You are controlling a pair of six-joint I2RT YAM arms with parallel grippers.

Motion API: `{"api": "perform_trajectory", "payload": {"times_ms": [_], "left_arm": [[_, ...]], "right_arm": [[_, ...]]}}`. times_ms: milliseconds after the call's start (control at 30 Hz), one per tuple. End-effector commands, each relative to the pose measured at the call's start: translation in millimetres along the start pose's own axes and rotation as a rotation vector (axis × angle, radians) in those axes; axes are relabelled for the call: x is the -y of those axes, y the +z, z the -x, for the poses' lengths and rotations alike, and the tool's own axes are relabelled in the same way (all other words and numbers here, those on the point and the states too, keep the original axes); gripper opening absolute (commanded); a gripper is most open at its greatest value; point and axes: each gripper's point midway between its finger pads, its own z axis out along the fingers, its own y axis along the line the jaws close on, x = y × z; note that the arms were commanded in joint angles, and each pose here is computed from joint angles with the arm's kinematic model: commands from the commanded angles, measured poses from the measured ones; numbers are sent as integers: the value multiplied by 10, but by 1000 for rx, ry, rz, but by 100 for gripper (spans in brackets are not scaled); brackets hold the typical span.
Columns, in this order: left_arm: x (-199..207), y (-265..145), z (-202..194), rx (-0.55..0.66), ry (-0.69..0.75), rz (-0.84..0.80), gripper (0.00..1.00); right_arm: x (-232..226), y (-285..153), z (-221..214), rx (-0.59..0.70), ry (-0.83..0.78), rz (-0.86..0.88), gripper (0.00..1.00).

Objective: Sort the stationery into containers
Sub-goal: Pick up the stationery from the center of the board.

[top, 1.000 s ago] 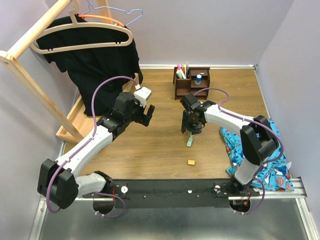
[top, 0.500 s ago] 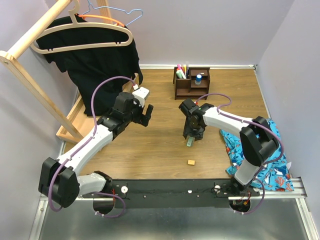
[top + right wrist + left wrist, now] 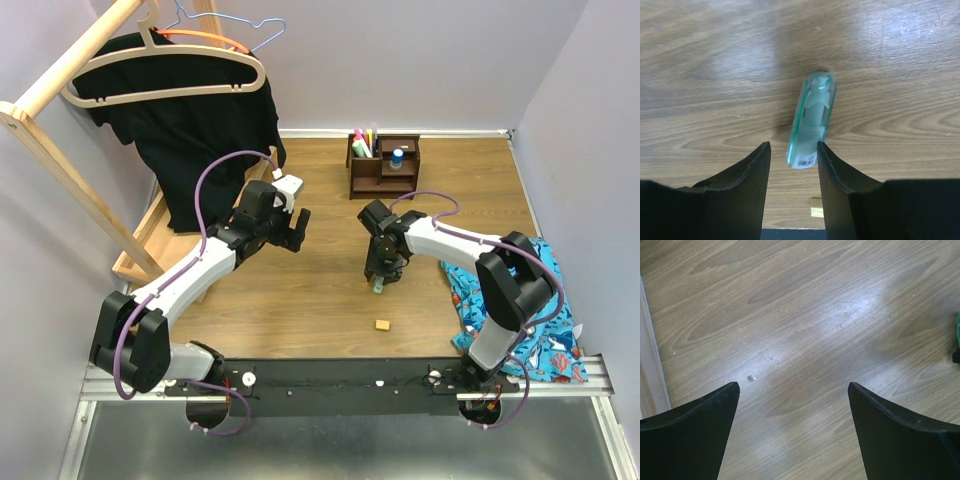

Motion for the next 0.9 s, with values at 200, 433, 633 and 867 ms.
{"api": "perform_trajectory", "payload": {"times_ms": [200, 433, 633, 867], "left_arm": [[-66, -87, 144, 41, 2, 17, 99], [-47, -69, 146, 40, -10, 5, 99], [-58, -70, 115, 34, -11, 10, 99], [-47, -29, 177, 46, -12, 2, 99]], "right_arm": [[94, 74, -20, -32, 3, -58, 49], [101, 119, -56, -43, -2, -54, 39], [108, 61, 2, -19, -17, -63, 26], [-48, 69, 205, 96, -161, 64, 5]]}}
